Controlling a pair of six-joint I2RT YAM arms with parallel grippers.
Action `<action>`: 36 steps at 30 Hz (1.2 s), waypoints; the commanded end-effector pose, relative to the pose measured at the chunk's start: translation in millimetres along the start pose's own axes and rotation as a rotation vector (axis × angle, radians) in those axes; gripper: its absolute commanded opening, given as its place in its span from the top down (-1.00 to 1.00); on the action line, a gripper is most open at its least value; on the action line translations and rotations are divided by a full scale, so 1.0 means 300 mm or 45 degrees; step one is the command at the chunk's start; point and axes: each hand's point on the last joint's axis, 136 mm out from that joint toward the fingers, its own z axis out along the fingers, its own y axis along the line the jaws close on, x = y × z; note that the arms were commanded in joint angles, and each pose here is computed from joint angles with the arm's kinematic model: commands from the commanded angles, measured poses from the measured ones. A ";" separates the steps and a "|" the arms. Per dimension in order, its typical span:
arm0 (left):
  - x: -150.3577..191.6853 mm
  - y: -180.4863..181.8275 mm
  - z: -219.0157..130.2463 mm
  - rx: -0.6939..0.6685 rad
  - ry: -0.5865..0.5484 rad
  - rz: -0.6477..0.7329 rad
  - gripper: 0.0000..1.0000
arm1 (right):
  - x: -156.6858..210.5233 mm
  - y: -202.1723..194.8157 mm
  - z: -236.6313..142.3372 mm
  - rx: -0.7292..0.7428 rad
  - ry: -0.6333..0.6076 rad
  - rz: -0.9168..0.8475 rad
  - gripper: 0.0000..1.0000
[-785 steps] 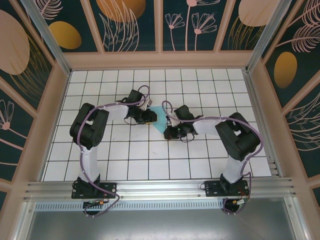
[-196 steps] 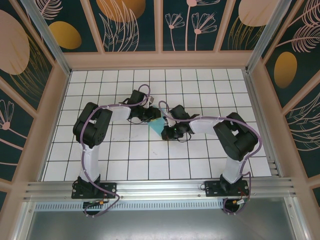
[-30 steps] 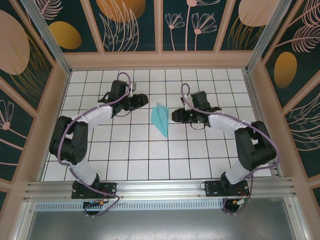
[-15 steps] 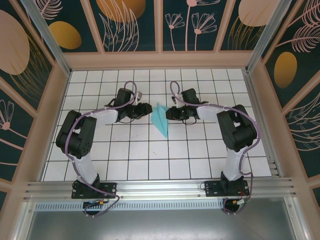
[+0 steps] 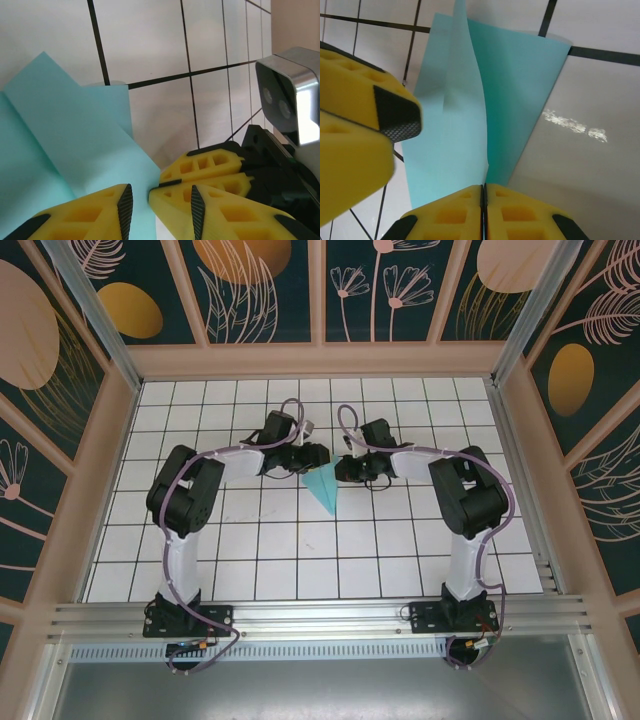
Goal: Fold a paper plane with a square sheet of paper (fold left side to right side)
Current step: Fourth fold the wing at the center of the table.
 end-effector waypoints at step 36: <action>0.040 0.114 0.079 -0.094 0.077 -0.053 0.22 | 0.052 0.058 0.017 -0.028 0.045 -0.018 0.45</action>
